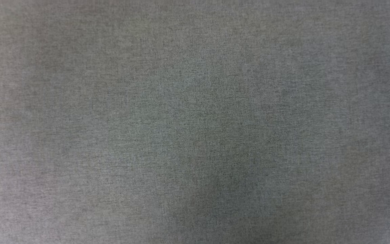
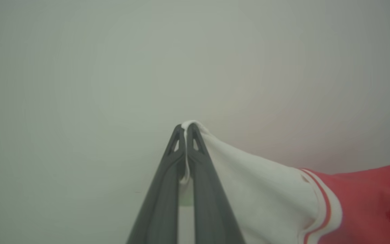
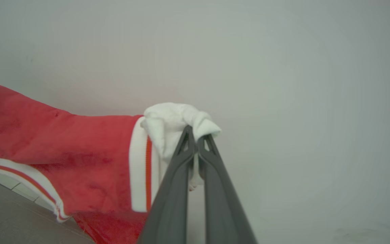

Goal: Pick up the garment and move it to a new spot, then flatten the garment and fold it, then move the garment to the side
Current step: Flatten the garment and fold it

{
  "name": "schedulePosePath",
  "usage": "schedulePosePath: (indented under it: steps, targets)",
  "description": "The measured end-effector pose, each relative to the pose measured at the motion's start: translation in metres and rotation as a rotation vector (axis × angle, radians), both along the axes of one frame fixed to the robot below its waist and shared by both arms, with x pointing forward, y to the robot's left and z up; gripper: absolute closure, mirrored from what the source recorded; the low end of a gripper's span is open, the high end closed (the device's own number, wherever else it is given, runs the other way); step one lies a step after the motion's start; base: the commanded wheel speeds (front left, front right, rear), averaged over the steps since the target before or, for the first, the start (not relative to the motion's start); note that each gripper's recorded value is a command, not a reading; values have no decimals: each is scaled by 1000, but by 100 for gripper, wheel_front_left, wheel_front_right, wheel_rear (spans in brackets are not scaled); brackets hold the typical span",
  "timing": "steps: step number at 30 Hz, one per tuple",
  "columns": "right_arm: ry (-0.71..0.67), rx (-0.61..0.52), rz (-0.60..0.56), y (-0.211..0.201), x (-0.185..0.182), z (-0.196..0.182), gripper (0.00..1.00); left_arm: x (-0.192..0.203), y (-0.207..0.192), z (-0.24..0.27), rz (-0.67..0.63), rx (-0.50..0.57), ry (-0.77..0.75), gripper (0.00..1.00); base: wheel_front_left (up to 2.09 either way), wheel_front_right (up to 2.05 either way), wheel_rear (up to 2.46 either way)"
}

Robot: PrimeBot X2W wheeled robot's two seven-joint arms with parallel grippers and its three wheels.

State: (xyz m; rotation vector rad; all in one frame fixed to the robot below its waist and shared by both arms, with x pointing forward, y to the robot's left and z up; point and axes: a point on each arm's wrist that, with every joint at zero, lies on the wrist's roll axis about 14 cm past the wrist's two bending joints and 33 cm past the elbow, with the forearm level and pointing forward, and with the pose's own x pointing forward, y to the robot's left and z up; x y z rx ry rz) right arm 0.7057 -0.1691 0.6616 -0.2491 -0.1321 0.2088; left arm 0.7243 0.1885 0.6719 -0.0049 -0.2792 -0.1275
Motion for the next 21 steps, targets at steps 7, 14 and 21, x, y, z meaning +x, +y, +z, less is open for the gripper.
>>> schedulePosePath:
  steps: [7,14,21]
  targets:
    - [129,36,33,16,8,-63,100,6,1,-71,0,-59,119,100,0,0,0]
    - [257,84,21,12,-16,-113,100,-18,5,-110,-1,-124,201,100,0,0,0]
    - [399,138,-4,2,-75,-169,100,-77,13,-159,13,-180,324,100,0,0,0]
